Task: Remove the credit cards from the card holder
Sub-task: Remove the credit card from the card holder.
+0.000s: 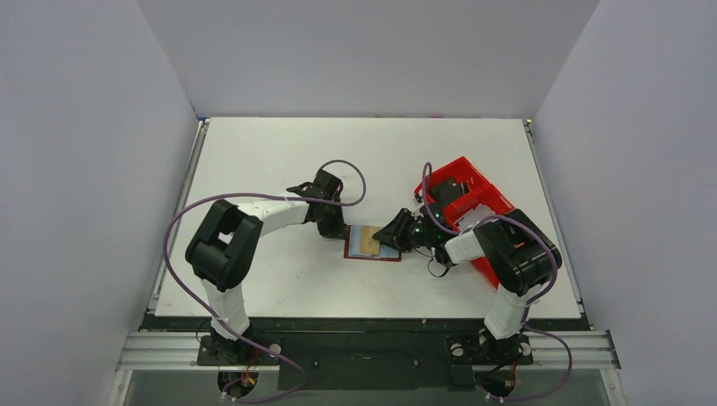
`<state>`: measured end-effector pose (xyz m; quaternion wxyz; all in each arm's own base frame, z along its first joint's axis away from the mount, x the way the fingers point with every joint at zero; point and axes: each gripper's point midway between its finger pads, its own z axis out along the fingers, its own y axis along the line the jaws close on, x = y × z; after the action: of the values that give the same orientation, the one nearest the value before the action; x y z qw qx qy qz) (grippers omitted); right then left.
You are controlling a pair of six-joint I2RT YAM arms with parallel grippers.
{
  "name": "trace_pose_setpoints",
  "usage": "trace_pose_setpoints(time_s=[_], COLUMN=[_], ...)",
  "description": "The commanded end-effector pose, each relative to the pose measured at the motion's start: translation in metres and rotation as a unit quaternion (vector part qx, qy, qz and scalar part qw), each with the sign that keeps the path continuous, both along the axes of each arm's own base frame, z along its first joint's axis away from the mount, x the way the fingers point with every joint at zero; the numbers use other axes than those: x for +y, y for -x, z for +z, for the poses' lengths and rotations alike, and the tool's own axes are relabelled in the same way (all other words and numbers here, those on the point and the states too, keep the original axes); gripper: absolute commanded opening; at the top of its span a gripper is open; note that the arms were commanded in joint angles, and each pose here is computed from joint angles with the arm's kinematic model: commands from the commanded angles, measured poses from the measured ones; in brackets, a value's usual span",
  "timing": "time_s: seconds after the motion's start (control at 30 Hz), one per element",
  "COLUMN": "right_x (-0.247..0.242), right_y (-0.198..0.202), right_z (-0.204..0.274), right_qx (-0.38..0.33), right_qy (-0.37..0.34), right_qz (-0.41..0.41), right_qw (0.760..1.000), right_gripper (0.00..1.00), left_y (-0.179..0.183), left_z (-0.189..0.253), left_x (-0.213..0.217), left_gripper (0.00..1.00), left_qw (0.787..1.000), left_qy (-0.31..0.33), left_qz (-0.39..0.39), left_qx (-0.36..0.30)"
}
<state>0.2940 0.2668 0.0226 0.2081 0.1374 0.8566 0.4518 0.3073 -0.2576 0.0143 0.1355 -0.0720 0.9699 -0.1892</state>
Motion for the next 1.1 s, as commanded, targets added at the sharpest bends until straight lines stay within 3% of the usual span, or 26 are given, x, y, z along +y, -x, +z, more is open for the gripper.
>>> trace_pose_setpoints(time_s=[0.0, 0.27, 0.47, 1.07], right_x=[-0.004, -0.014, -0.032, -0.061], right_y=[-0.002, -0.002, -0.001, -0.001], right_z=[-0.013, -0.009, -0.010, 0.009], right_qx=[0.005, 0.000, -0.003, -0.022], right_qy=[0.013, 0.028, 0.084, 0.147], right_qz=[-0.013, -0.024, -0.027, -0.038], right_qw=[1.000, 0.999, 0.996, 0.988], right_gripper=[0.22, 0.00, 0.00, 0.00], left_y=[0.027, 0.029, 0.028, 0.026], left_z=[-0.041, -0.045, -0.046, -0.042], left_x=[0.045, 0.047, 0.049, 0.046], left_gripper=[0.00, 0.00, 0.00, 0.00], left_qw=[0.993, 0.992, 0.992, 0.993], left_qy=[-0.106, -0.112, -0.114, -0.108], left_qz=[0.001, 0.002, 0.003, 0.002], left_qx=[0.052, 0.058, 0.059, 0.051])
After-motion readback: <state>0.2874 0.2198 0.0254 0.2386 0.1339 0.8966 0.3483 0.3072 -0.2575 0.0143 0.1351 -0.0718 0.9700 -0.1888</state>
